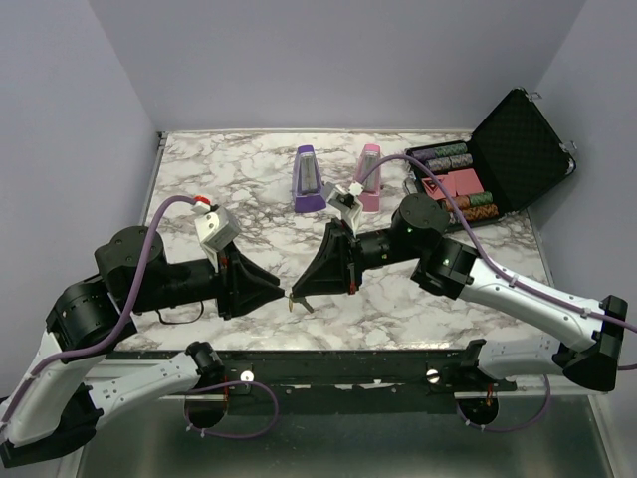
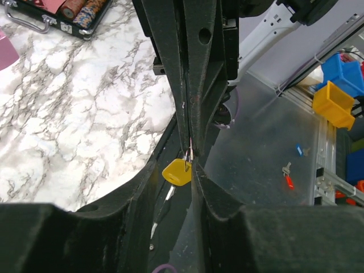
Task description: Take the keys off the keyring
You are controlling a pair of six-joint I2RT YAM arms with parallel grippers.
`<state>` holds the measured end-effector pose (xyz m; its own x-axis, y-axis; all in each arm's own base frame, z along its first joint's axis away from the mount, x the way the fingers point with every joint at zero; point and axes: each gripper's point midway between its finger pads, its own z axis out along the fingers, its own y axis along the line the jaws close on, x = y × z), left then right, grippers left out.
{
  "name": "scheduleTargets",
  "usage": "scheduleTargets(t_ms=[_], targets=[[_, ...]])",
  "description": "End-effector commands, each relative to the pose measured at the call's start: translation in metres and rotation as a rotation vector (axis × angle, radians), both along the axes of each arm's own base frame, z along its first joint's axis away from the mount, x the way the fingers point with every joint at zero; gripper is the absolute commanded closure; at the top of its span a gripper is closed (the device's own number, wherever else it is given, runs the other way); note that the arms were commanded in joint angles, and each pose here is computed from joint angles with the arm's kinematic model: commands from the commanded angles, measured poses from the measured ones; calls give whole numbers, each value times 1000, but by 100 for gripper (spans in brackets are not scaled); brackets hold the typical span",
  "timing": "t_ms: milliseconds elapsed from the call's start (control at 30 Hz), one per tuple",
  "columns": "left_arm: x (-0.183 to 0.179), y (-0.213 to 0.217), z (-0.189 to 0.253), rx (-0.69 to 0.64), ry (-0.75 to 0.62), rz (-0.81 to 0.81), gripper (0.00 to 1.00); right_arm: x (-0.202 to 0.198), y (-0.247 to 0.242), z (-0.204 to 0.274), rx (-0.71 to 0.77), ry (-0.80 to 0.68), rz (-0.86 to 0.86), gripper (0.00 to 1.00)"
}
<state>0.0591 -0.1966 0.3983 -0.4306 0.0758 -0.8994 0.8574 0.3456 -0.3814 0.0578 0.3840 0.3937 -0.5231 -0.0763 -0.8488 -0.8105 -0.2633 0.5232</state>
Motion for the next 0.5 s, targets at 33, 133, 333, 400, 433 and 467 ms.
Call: scheduleTargets(t_ms=[33, 133, 333, 400, 433, 467], targets=[[-7, -6, 9, -51, -18, -55, 66, -9, -1, 3, 27, -9, 48, 99], [-6, -8, 5, -53, -11, -52, 69, -9, -1, 3, 28, -9, 51, 99], [-6, -10, 4, -61, -5, -57, 74, -10, 0, 2, 30, -7, 58, 99], [-6, -11, 4, -62, -4, -60, 77, -9, 0, 2, 30, -6, 58, 99], [-6, -11, 4, -64, -4, -59, 79, -9, 0, 1, 28, -2, 60, 99], [-6, -12, 4, -63, -4, -63, 81, -10, 1, 1, 31, -5, 61, 99]])
